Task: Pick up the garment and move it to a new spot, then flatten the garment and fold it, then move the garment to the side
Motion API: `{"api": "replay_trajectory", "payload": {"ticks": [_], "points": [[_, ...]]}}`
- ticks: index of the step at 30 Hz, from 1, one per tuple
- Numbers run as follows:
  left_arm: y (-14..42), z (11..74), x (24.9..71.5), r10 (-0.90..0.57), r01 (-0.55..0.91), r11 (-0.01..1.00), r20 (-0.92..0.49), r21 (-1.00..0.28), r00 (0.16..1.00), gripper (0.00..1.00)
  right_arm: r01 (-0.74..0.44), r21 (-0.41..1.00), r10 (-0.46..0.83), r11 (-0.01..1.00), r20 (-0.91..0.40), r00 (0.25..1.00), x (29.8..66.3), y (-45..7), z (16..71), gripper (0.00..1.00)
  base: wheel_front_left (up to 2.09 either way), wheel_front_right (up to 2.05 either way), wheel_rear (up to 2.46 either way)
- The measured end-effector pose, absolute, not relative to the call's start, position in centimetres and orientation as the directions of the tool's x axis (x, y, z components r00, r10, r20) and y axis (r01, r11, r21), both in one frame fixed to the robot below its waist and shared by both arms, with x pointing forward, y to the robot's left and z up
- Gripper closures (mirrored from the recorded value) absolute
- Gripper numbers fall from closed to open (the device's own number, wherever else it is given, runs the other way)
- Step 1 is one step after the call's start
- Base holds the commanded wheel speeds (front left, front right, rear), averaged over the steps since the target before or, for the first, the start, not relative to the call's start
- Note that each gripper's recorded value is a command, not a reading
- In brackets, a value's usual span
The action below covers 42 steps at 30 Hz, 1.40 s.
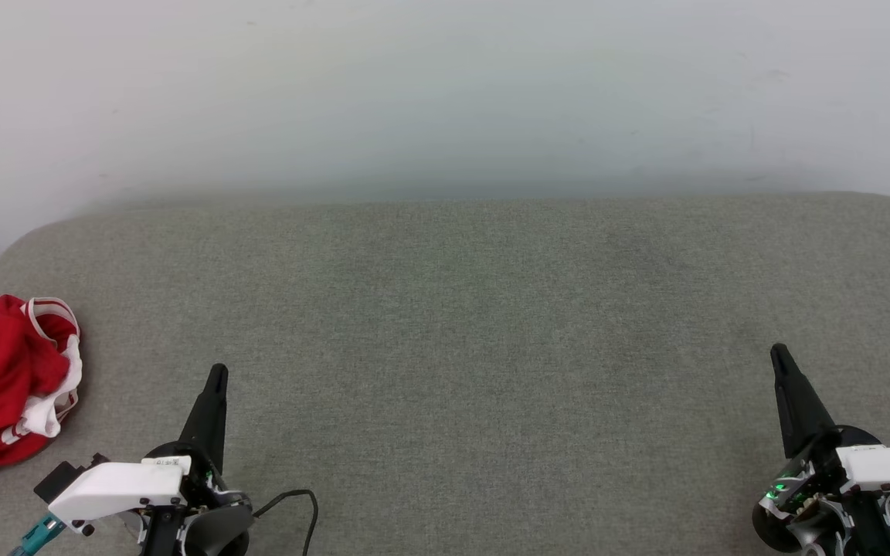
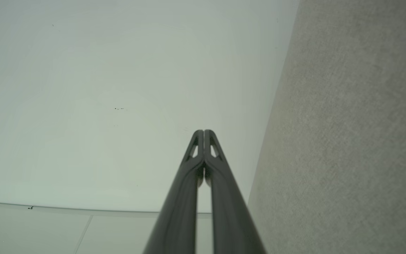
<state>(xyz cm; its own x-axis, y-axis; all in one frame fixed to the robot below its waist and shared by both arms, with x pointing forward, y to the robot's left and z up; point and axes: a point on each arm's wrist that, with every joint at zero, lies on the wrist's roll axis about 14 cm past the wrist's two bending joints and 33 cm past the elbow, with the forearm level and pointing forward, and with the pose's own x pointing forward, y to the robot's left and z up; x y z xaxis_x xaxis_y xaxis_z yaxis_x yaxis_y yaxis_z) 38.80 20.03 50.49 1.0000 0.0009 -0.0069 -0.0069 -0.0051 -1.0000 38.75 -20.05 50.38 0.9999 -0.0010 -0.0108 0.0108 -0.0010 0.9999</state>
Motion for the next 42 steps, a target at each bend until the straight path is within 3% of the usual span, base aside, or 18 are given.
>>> {"api": "replay_trajectory", "payload": {"ticks": [42], "points": [[20.03,50.49,38.8,0.001,-0.007,-0.005,-0.007,-1.0,1.0,1.0,0.011,1.0,-0.001,-0.001,-0.011,1.0,38.75,-20.06,50.38,1.0,0.0,0.0,0.0]]}}
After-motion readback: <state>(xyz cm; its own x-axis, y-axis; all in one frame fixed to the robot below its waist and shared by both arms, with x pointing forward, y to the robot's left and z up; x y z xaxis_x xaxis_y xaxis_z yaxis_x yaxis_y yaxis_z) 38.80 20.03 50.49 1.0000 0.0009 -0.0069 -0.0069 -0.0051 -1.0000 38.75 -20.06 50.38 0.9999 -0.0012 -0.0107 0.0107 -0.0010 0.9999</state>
